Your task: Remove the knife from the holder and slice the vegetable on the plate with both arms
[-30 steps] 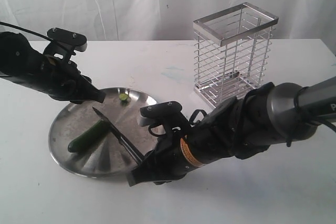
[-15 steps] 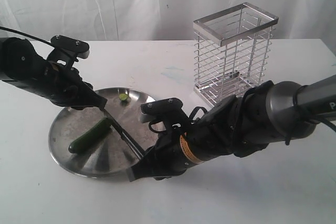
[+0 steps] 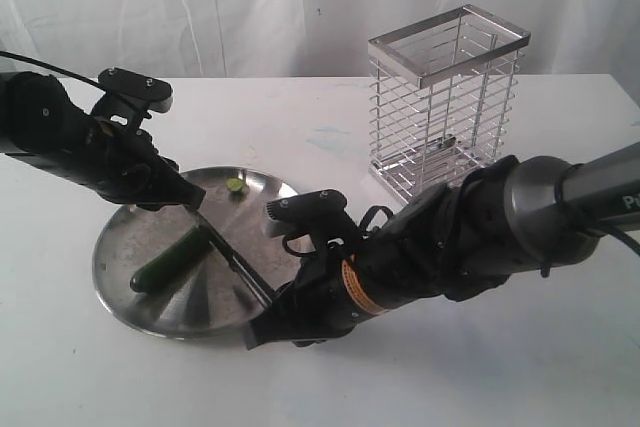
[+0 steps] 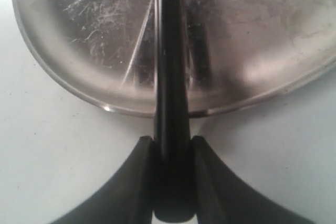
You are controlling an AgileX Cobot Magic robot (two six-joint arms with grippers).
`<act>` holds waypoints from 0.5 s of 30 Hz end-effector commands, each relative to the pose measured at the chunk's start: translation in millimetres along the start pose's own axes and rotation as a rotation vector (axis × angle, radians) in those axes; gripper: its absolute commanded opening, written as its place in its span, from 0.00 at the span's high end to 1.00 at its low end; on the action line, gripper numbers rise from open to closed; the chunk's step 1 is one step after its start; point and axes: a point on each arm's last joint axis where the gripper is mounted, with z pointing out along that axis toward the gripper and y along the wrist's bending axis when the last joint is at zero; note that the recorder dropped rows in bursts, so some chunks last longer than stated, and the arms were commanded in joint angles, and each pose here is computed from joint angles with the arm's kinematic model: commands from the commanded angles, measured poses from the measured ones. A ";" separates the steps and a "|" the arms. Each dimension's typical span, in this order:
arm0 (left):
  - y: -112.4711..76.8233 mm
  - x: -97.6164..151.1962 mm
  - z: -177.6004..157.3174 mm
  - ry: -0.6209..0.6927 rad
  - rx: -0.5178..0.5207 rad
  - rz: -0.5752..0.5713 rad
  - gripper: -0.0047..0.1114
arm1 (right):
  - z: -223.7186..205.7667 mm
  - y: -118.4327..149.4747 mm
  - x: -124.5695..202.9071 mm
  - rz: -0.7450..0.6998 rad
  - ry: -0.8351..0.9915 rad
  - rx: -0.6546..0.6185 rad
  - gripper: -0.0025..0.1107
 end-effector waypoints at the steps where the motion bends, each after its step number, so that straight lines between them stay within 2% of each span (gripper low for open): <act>1: -1.8 3.3 0.0 0.018 0.009 -0.016 0.62 | 2.7 -1.7 0.2 0.014 0.002 0.010 0.98; 15: -5.1 2.6 0.2 0.013 0.017 -0.024 0.62 | 4.0 5.7 4.5 0.027 0.044 -0.078 0.98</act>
